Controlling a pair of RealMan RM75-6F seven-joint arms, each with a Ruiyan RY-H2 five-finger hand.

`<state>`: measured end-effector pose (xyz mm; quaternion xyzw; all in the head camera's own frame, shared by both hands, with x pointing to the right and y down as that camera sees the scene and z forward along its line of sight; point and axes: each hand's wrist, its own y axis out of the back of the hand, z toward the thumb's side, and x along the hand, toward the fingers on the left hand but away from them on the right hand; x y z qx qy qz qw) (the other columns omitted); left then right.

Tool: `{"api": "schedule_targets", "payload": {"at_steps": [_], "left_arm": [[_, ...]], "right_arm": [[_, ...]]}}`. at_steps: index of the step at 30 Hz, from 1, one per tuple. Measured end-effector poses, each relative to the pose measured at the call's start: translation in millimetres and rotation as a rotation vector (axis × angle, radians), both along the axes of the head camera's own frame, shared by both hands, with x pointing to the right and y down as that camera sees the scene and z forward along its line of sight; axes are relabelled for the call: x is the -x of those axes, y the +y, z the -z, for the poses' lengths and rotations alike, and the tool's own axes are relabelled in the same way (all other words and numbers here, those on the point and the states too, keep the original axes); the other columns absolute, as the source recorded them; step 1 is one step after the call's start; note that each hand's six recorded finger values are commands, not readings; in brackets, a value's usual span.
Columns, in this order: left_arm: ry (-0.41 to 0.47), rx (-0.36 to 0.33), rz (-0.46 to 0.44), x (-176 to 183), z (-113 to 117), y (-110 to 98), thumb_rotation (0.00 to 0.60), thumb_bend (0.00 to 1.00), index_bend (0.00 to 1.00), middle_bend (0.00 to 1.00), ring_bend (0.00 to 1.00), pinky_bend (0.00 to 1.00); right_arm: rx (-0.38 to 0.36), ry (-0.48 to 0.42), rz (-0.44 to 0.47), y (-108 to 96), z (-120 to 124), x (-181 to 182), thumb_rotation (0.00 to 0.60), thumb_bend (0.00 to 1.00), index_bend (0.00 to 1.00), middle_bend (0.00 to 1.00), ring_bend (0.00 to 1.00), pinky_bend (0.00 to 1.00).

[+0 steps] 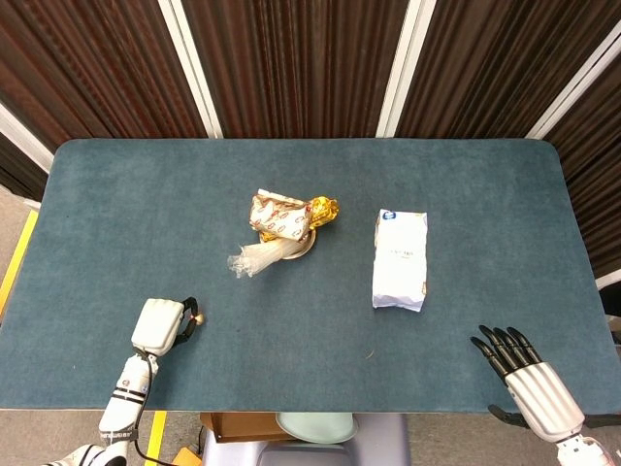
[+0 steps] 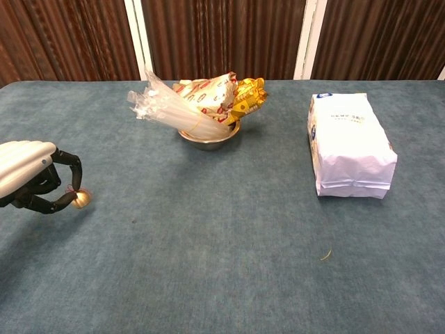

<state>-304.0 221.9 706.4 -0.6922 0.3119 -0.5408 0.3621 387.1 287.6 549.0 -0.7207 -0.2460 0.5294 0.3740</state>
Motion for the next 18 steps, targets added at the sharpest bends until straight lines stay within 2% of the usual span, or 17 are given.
{"api": "schedule_targets", "payload": {"at_steps": [5, 8, 18], "left_arm": [[-0.026, -0.004, -0.013, 2.6, -4.0, 1.5, 0.600, 0.42, 0.57, 1.00, 1.00, 1.00], [-0.028, 0.005, -0.013, 2.2, -6.0, 2.8, 0.600, 0.42, 0.47, 1.00, 1.00, 1.00], [-0.020, 0.022, -0.020, -0.3, -4.0, 5.8, 0.600, 0.42, 0.37, 1.00, 1.00, 1.00]], "right_arm": [[-0.001, 0.007, -0.004, -0.6, -0.9, -0.5, 0.600, 0.21, 0.00, 0.00, 0.00, 0.00], [-0.001, 0.011, -0.010, -1.6, -1.6, -0.9, 0.600, 0.21, 0.00, 0.00, 0.00, 0.00], [-0.010, -0.005, -0.021, -2.4, 2.4, -1.7, 0.600, 0.21, 0.00, 0.00, 0.00, 0.00]]}}
